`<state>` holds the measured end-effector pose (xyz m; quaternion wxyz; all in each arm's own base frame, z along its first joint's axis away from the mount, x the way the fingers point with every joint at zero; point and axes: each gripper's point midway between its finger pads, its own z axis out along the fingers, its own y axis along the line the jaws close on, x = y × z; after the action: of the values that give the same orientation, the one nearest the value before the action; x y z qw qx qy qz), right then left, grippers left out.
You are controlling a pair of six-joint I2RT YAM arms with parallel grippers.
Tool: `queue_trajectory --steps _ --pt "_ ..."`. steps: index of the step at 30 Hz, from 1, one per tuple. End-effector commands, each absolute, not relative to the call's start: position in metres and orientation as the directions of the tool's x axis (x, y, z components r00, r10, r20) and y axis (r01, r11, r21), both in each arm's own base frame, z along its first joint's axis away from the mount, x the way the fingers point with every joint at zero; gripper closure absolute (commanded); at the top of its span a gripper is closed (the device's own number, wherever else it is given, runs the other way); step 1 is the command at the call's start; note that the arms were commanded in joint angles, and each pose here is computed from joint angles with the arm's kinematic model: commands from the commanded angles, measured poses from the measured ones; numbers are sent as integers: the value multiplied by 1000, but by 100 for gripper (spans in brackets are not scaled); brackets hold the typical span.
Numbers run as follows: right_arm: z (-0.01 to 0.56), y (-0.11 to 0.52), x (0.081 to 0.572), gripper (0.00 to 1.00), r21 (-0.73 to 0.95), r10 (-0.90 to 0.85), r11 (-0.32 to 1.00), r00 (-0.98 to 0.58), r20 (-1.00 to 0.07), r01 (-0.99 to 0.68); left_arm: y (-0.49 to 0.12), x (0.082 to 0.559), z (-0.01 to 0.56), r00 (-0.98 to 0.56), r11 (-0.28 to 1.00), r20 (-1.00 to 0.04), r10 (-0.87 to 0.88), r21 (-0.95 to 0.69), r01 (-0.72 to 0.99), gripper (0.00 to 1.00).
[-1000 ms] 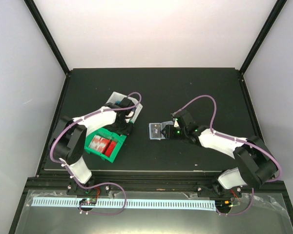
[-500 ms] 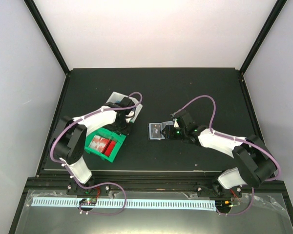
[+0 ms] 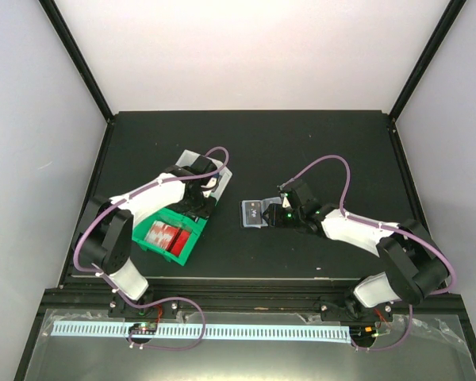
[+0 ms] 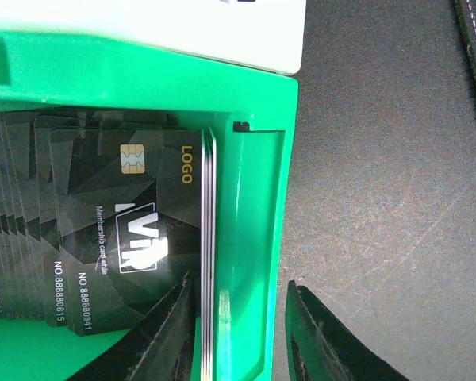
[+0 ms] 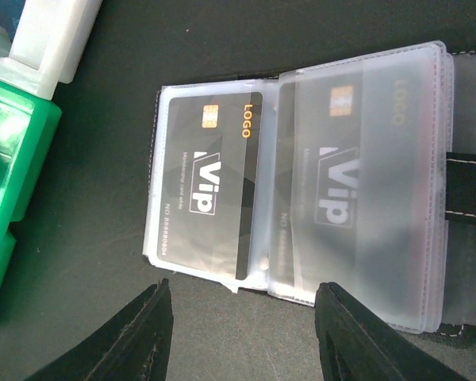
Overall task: Put the credit cards into the card holder
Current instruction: Pick up the credit card from the storage box.
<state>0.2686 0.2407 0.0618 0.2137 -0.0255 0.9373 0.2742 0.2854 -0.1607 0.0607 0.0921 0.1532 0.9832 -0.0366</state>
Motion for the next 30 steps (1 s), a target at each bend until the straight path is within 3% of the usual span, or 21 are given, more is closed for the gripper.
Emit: queue_trajectory --steps 1,7,12,15,24,30 --pt "65 244 274 49 502 78 848 -897 -434 -169 -166 289 71 -930 947 -217 296 -60 315 68" --pt "65 243 274 49 502 79 848 -897 -435 -169 -167 288 73 -930 946 -220 296 -68 317 77" --pt "64 244 273 49 504 80 848 -898 -432 -167 -166 289 66 -932 947 -207 299 -53 316 57" --pt "64 243 273 49 501 80 849 -898 -432 -165 -166 290 56 -937 948 -179 300 -50 314 54" --pt "62 243 272 49 500 80 850 -900 -429 -163 -169 288 59 -933 944 -183 309 -62 325 67" --pt "63 243 272 49 502 79 849 -900 -429 -165 -170 286 69 -931 943 -204 304 -75 324 66"
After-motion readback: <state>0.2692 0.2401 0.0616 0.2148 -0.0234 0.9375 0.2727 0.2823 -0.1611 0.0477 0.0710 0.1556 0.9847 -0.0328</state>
